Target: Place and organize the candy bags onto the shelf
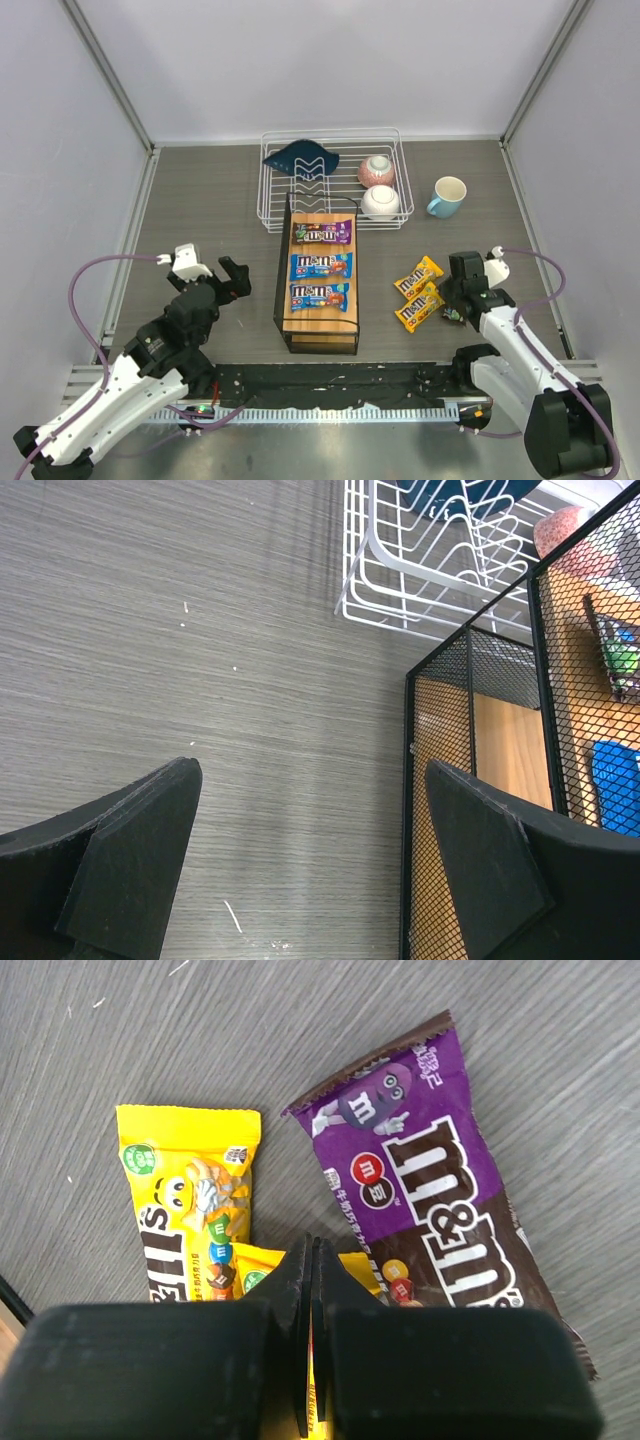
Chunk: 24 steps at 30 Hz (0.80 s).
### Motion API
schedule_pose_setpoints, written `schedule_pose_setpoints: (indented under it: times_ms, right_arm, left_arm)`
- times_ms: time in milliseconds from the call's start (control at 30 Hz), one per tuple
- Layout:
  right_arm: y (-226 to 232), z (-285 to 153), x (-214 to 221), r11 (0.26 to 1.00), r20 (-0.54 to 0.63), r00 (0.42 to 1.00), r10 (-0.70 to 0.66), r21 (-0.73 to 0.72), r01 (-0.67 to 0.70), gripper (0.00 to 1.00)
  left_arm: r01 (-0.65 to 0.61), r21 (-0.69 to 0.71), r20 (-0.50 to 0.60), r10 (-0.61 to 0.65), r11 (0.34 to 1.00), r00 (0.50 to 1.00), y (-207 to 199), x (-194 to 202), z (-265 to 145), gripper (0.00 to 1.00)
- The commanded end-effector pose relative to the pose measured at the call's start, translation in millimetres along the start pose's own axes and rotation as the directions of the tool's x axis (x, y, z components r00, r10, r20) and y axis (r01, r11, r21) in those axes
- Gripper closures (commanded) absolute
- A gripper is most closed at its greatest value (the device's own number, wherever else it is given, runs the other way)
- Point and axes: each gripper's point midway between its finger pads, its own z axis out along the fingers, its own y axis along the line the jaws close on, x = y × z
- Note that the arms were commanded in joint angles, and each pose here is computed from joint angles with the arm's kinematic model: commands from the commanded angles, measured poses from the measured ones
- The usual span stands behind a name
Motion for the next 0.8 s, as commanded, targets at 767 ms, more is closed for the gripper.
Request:
schedule_pose_setpoints:
  times_ms: [767]
  right_arm:
    - [-17.7, -20.6, 30.3, 0.998, -0.173, 0.983, -0.054, 0.031, 0.06, 0.99]
  left_arm:
    - [0.025, 0.001, 0.024, -0.025, 1.0, 0.999, 0.4, -5.0, -1.7, 0.0]
